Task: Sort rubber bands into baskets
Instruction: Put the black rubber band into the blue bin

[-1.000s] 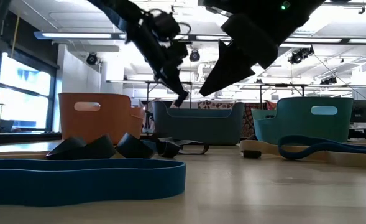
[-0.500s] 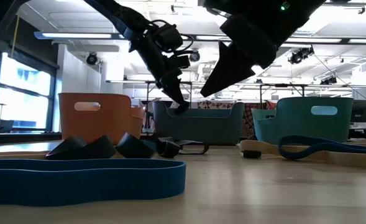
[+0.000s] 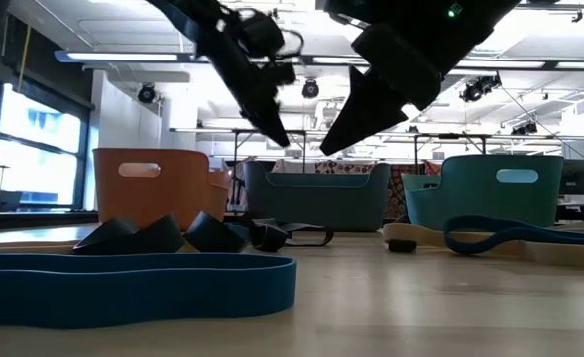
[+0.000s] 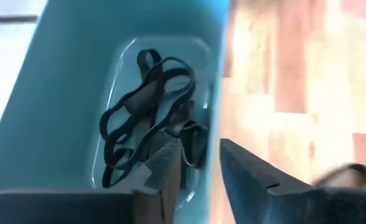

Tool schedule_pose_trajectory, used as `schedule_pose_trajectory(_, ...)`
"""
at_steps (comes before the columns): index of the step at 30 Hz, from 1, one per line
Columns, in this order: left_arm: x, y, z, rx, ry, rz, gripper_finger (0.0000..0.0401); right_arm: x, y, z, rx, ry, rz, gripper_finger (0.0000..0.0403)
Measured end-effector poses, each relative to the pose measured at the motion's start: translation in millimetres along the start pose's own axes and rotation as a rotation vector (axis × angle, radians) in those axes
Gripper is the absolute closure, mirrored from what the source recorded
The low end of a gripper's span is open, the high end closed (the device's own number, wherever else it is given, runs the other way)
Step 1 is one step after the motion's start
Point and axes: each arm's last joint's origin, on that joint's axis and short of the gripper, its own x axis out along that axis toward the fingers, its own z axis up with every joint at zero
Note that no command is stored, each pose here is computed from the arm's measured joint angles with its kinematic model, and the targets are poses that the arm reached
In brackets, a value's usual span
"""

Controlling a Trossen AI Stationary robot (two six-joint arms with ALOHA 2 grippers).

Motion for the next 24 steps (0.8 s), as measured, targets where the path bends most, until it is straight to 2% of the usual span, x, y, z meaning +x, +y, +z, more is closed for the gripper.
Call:
schedule_pose_trajectory(3, -21.3, -14.9, -3.7, 0.021, -0.03, -0.012, 0.0334, 3.4, -3.8, 1.9, 0.003, 0.0, -0.008, 0.0403)
schedule_pose_trajectory(8, -50.4, -46.7, -27.3, 0.04, -0.047, -0.054, 0.0392, 13.0, -12.6, 11.3, 0.019, -0.028, 0.015, 0.0403)
schedule_pose_trajectory(16, -101.9, -104.4, -65.1, 0.067, -0.136, -0.162, 0.0398, 32.7, -27.3, 27.6, -0.006, -0.09, 0.116, 0.0403)
schedule_pose_trajectory(24, -141.7, -168.0, -103.6, 0.126, -0.114, -0.374, 0.0401, 36.8, -32.7, 29.7, -0.027, -0.094, 0.116, 0.0403)
